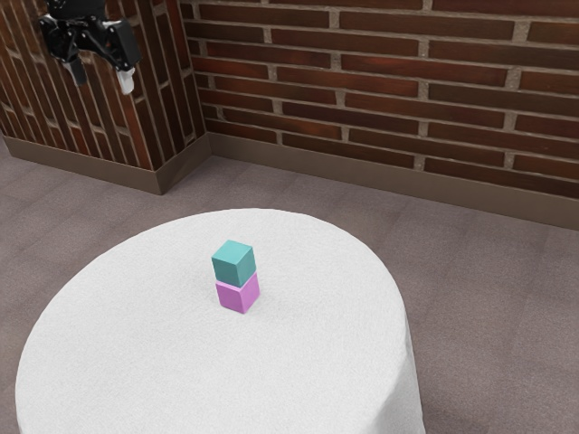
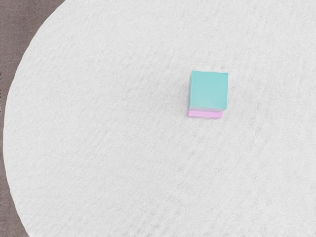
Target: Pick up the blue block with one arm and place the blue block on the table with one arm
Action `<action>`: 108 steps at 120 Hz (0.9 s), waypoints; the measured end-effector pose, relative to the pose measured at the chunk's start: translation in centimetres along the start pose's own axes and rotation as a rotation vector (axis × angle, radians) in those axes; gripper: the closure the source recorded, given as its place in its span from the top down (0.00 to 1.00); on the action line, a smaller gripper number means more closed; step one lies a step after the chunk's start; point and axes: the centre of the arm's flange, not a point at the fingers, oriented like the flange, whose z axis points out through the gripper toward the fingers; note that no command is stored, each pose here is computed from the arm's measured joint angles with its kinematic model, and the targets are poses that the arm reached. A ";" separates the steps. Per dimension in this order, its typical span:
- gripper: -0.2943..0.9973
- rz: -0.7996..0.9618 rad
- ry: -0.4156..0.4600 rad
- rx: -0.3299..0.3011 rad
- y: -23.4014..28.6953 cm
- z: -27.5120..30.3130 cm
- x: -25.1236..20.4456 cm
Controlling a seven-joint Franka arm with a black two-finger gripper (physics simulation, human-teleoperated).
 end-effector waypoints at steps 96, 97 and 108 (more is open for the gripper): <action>0.77 -0.048 -0.022 -0.004 6.3 30.4 8.6; 0.77 -0.049 -0.021 -0.006 6.3 30.6 8.6; 0.77 -0.069 -0.019 -0.015 6.1 33.7 9.5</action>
